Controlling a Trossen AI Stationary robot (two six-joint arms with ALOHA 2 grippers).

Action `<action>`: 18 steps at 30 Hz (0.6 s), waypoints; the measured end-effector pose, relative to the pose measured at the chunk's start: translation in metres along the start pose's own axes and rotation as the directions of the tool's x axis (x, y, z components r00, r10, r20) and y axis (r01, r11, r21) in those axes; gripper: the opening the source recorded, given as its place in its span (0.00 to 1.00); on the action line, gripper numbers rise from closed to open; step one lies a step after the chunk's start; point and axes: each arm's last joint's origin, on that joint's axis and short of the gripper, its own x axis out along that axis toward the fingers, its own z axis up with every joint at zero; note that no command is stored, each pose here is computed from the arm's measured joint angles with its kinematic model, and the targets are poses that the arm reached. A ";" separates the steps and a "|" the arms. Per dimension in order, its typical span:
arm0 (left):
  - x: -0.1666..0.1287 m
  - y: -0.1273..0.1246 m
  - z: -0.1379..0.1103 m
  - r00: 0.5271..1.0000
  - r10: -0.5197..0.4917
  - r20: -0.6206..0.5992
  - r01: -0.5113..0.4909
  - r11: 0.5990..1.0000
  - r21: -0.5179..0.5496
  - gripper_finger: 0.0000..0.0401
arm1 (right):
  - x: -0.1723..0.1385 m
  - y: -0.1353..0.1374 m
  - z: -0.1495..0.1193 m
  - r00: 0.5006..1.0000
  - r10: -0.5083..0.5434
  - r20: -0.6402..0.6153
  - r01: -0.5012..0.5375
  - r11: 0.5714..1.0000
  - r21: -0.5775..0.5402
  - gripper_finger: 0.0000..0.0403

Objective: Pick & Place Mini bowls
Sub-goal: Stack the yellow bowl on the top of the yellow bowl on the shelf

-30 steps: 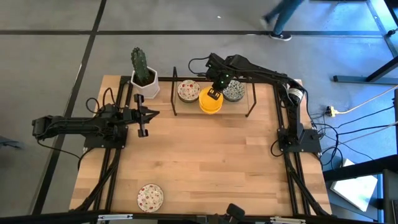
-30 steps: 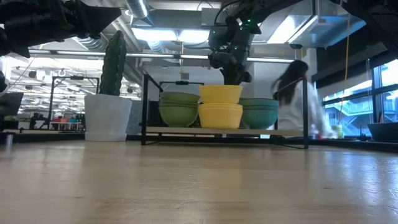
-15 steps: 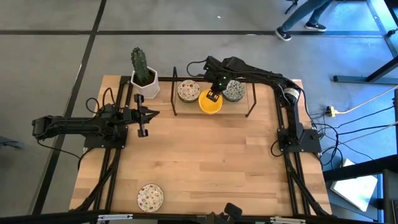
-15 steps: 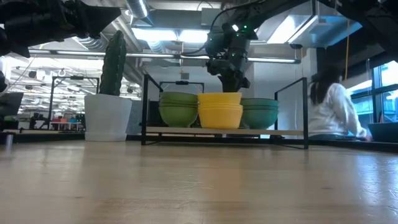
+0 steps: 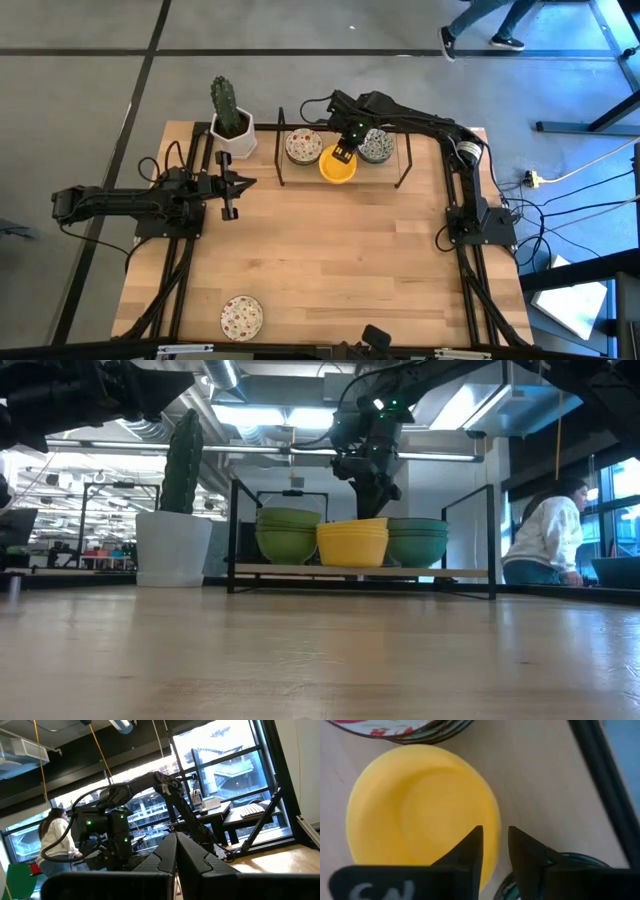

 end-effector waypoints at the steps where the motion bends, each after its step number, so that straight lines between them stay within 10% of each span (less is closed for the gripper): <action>1: 0.000 0.000 0.000 1.000 0.000 0.000 0.000 1.000 0.000 0.02 | -0.001 0.000 0.000 1.000 -0.004 0.002 0.004 1.000 -0.003 0.23; 11: 0.000 0.000 0.000 1.000 0.000 0.000 0.000 1.000 0.000 0.01 | -0.049 0.012 0.010 0.998 -0.019 0.054 0.022 0.999 -0.047 0.24; 18: 0.000 0.000 0.000 1.000 0.001 0.000 -0.001 1.000 0.001 0.02 | -0.042 0.064 -0.002 0.927 -0.376 0.015 0.369 0.900 -0.230 0.03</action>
